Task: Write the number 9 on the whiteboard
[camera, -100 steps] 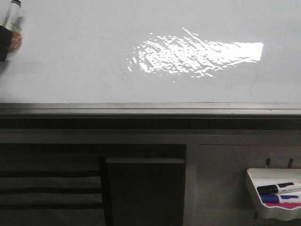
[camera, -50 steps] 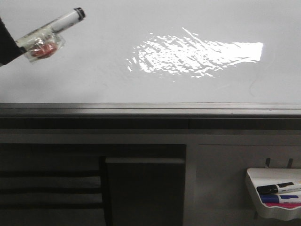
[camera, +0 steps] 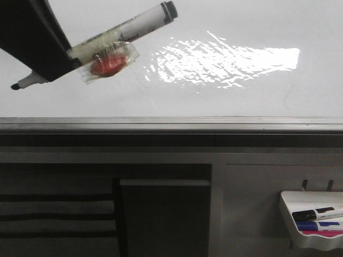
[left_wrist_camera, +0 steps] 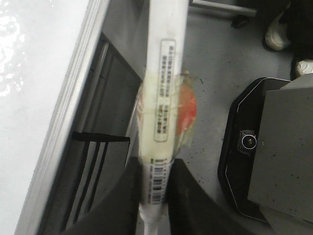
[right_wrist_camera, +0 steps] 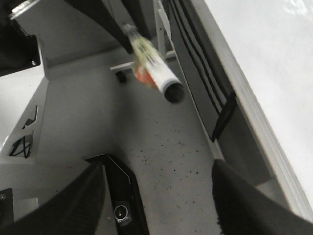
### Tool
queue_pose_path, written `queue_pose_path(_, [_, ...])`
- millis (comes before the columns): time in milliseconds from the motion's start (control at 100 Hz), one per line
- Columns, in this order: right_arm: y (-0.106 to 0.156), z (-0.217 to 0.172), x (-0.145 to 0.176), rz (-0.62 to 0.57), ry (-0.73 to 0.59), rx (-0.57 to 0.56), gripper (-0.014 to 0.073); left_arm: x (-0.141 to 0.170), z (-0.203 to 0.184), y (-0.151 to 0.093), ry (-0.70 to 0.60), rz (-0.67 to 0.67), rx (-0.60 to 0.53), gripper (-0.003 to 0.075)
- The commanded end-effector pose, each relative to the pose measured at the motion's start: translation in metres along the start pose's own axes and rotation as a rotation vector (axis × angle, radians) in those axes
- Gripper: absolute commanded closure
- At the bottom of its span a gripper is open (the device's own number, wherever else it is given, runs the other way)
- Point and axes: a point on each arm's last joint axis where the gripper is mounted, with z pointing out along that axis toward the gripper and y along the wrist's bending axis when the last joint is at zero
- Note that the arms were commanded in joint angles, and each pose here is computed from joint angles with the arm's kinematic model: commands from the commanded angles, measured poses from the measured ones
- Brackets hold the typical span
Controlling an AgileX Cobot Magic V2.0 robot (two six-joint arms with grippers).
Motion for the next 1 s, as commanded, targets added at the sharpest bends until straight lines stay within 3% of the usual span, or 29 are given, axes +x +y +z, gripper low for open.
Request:
queue_pose_path(0, [0.003, 0.007, -0.023, -0.103, -0.073, 0.045, 0.0211, -0.011, -0.017, 0.0, -0.096, 0.011, -0.049, 0.0741])
queue_pose_path(190, [0.005, 0.04, -0.039, -0.198, -0.083, 0.04, 0.0211, -0.011, -0.017, 0.0, -0.095, 0.05, -0.051, 0.0741])
queue_pose_path(540, [-0.004, 0.068, -0.04, -0.133, -0.087, -0.008, 0.0223, -0.012, -0.017, 0.0, -0.097, 0.132, -0.06, 0.0741])
queue_pose_path(730, [-0.005, 0.071, -0.042, -0.134, -0.112, -0.025, 0.0373, -0.012, -0.017, 0.001, -0.099, 0.142, -0.063, 0.0741])
queue_pose_path(990, [-0.004, 0.072, -0.041, -0.142, -0.104, -0.032, 0.0504, -0.014, -0.017, 0.003, -0.12, 0.141, -0.087, 0.0741])
